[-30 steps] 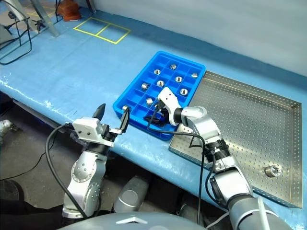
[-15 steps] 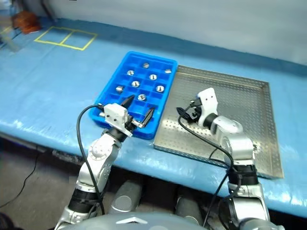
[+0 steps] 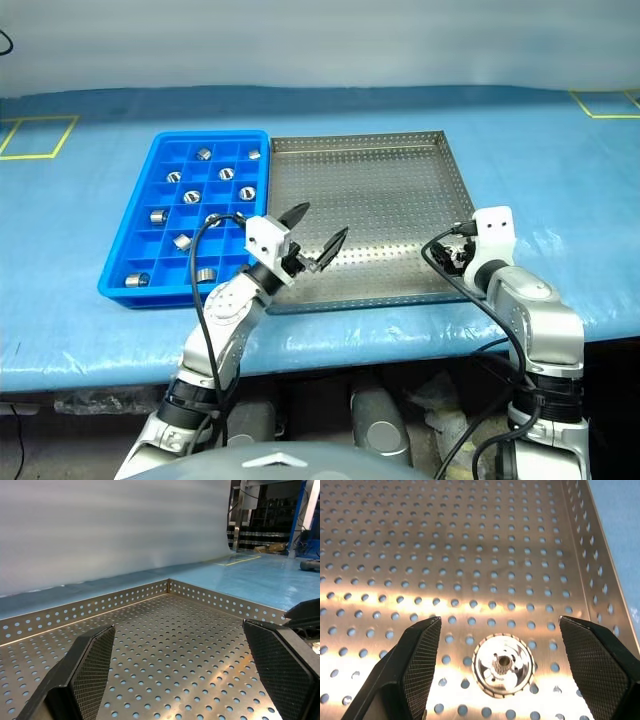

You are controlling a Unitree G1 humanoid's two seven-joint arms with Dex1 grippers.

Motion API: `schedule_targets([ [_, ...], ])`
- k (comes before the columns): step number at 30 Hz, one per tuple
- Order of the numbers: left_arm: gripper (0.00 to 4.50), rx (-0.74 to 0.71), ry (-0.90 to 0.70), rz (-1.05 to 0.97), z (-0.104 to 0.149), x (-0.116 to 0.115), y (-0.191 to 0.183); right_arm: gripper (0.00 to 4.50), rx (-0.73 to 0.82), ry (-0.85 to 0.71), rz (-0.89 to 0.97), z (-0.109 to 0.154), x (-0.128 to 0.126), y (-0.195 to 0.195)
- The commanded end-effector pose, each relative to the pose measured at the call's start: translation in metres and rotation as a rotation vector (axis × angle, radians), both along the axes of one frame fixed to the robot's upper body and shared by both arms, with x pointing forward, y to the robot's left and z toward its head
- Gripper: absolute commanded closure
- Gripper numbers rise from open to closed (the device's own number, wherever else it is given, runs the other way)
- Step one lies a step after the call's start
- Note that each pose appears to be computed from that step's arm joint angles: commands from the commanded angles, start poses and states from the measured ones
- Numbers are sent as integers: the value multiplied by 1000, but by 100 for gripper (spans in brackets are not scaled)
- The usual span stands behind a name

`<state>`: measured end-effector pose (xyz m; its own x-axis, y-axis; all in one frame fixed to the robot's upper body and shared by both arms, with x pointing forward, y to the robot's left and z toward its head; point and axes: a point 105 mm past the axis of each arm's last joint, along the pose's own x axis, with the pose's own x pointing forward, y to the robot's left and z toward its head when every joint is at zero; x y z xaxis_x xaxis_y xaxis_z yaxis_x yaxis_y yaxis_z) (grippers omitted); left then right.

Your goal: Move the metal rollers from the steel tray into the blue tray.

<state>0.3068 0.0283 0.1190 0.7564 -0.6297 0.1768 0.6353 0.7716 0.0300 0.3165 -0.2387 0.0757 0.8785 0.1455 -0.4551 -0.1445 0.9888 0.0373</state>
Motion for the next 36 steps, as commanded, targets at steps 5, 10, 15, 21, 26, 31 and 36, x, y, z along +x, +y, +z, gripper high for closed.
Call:
schedule_targets([
  [5, 0, -19, -34, 44, 7, -3, 11, 70, -38, 107, 28, -30, 12, 10],
  [10, 0, -17, -37, 75, 8, -5, 18, 206, -56, 49, 71, -22, 22, 21],
  [15, 0, -10, -43, 122, 8, -10, 27, 277, 15, -157, 189, 19, 43, 58],
  [21, 0, -4, -47, 215, 9, -18, 45, 277, 156, -337, 402, 65, 58, 123],
  [26, 0, -2, -38, 316, 8, -28, 63, 277, 178, -295, 587, 62, 59, 169],
  [31, 0, -6, -13, 388, 2, -37, 74, 277, 174, -264, 630, 52, 63, 183],
  [36, 0, 6, 4, 401, -3, -40, 74, 277, 191, -267, 693, 51, 60, 200],
])
